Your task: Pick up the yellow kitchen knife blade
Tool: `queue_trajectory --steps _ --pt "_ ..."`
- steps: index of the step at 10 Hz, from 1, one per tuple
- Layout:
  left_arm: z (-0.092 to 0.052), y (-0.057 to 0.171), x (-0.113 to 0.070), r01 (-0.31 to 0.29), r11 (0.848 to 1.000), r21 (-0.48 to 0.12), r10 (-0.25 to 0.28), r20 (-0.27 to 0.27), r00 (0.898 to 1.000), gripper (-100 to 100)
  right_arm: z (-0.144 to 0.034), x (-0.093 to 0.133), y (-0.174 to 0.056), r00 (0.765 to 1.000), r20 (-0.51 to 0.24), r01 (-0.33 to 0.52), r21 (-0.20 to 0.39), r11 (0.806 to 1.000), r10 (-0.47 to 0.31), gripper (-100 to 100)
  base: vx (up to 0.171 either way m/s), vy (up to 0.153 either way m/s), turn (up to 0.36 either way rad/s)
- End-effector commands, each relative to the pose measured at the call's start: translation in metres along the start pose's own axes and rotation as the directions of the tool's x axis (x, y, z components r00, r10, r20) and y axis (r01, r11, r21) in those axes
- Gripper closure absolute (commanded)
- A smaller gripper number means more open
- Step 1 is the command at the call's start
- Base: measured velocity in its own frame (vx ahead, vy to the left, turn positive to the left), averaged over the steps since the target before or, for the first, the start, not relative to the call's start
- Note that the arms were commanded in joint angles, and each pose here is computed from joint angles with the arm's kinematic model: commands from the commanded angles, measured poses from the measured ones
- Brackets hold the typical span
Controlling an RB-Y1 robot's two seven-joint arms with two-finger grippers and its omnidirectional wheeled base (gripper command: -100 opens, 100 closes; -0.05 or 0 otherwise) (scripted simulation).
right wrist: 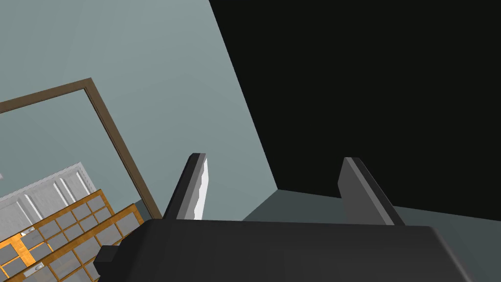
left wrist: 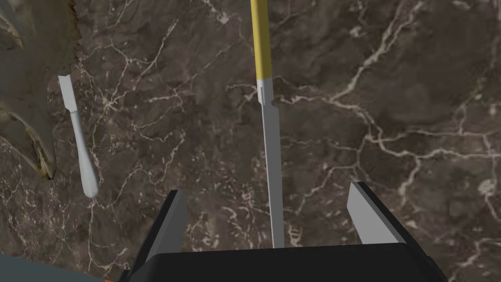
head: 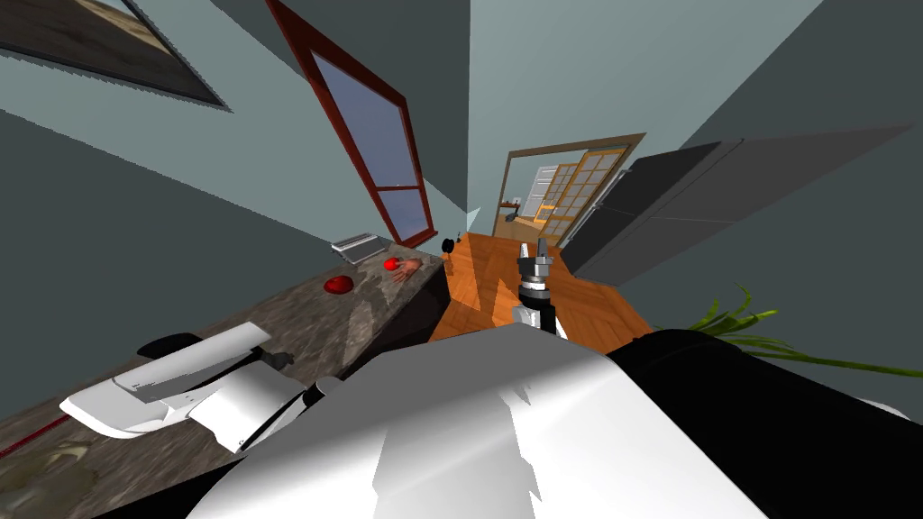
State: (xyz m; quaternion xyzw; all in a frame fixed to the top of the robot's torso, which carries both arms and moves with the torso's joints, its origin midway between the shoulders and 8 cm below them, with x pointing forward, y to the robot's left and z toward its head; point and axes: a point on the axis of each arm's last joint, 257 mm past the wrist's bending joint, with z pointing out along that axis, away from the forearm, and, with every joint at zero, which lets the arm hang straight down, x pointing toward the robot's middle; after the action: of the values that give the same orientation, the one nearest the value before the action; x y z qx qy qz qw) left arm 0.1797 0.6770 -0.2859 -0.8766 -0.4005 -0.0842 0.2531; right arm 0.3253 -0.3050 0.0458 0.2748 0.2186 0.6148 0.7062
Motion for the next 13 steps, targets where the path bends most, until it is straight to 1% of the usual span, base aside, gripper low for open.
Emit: queue_trajectory --steps 1,3,5,9,10,11,12,13 --pt "-0.001 0.001 -0.009 0.028 1.000 -0.006 -0.028 0.049 0.998 -100 0.000 0.000 0.000 1.000 0.000 0.000 0.000 1.000 0.000 0 0.017 0.129 -0.094" --pt "-0.002 0.003 -0.017 0.059 0.998 -0.010 -0.058 0.099 0.993 -100 0.000 0.000 0.000 1.000 0.000 0.000 0.000 1.000 0.000 0 0.006 0.118 -0.104" --pt "-0.003 0.005 -0.025 0.087 0.996 -0.011 -0.084 0.144 0.986 -100 0.000 0.000 0.000 1.000 0.000 0.000 0.000 1.000 0.000 0 -0.004 0.117 -0.093" --pt "-0.007 0.008 -0.037 0.125 0.992 -0.011 -0.119 0.214 0.970 -100 0.000 0.000 0.000 1.000 0.000 0.000 0.000 1.000 0.000 0 -0.004 0.089 -0.073" --pt "-0.009 0.009 -0.042 0.134 0.991 -0.011 -0.128 0.236 0.963 -100 0.000 0.000 0.000 1.000 0.000 0.000 0.000 1.000 0.000 0 -0.008 0.076 -0.062" --pt "-0.007 0.009 -0.039 0.128 0.992 -0.011 -0.122 0.221 0.968 -100 0.000 0.000 0.000 1.000 0.000 0.000 0.000 1.000 0.000 0 -0.003 0.036 -0.018" --pt "-0.008 0.009 -0.040 0.129 0.992 -0.011 -0.124 0.225 0.967 0 0.000 0.000 0.000 1.000 0.000 0.000 0.000 1.000 0.000 0 -0.001 0.007 0.002" --pt "-0.001 0.012 -0.042 0.122 0.992 -0.012 -0.116 0.221 0.968 -100 0.000 0.000 0.000 1.000 0.000 0.000 0.000 1.000 0.000 0 0.011 0.013 0.041"
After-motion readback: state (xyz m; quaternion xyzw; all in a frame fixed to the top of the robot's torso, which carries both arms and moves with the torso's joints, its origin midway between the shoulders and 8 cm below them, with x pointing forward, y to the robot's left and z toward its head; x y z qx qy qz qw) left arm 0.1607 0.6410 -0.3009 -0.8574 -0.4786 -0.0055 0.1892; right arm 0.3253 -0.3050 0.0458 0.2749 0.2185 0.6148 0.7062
